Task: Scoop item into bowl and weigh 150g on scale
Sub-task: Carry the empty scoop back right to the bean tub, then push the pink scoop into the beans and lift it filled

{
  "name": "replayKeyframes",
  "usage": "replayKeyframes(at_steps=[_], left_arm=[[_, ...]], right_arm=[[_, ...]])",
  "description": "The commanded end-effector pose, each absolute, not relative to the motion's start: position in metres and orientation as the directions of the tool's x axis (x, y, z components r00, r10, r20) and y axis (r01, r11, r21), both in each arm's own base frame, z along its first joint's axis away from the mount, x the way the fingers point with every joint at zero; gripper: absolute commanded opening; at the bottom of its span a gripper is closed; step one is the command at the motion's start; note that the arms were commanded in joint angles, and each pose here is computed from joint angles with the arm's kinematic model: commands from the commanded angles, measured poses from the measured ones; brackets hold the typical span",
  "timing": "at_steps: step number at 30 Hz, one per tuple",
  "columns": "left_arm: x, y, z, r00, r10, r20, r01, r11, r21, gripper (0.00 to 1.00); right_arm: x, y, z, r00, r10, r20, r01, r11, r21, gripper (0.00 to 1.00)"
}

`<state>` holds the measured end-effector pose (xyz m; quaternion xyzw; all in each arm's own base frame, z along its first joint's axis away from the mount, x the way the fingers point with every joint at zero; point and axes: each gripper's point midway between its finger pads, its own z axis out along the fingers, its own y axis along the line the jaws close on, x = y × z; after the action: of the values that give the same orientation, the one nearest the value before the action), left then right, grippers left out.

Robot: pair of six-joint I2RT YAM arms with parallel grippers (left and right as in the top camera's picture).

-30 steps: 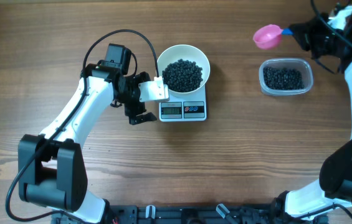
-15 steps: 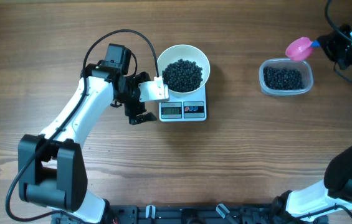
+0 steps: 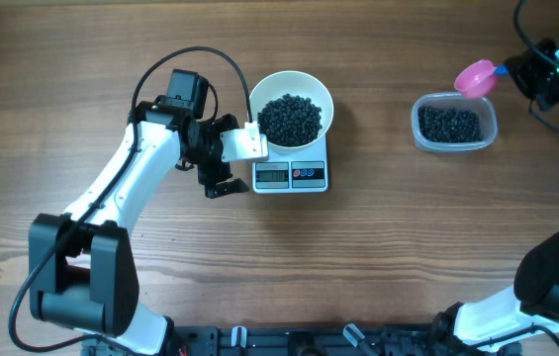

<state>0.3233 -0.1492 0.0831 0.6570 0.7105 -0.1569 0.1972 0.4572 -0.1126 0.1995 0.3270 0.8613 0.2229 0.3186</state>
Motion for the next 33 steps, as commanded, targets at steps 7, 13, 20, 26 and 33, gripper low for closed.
replayKeyframes(at_steps=[7,13,20,26,33], left_arm=[[0.32,-0.152,0.085,-0.066,0.86,-0.506,0.996,0.091,0.025,1.0],[0.32,-0.152,0.085,-0.066,0.86,-0.506,0.996,0.091,0.025,1.0],[0.32,-0.152,0.085,-0.066,0.86,-0.506,0.996,0.091,0.025,1.0],[0.32,-0.152,0.085,-0.066,0.86,-0.505,0.996,0.091,0.025,1.0],[0.32,-0.152,0.085,-0.066,0.86,-0.505,0.996,0.091,0.025,1.0]], right_arm=[[0.458,-0.117,0.19,-0.563,0.737,-0.374,0.486,0.662,0.571,0.04],[0.458,-0.112,0.194,-0.636,0.625,-0.452,0.374,0.762,0.529,0.04],[0.444,-0.093,0.237,-0.665,0.438,-0.605,0.21,0.887,0.412,0.04],[0.42,-0.064,0.219,-0.773,0.311,-0.553,0.216,0.949,0.231,0.04],[0.416,-0.065,0.211,-0.802,0.213,-0.558,0.256,0.967,0.001,0.04]])
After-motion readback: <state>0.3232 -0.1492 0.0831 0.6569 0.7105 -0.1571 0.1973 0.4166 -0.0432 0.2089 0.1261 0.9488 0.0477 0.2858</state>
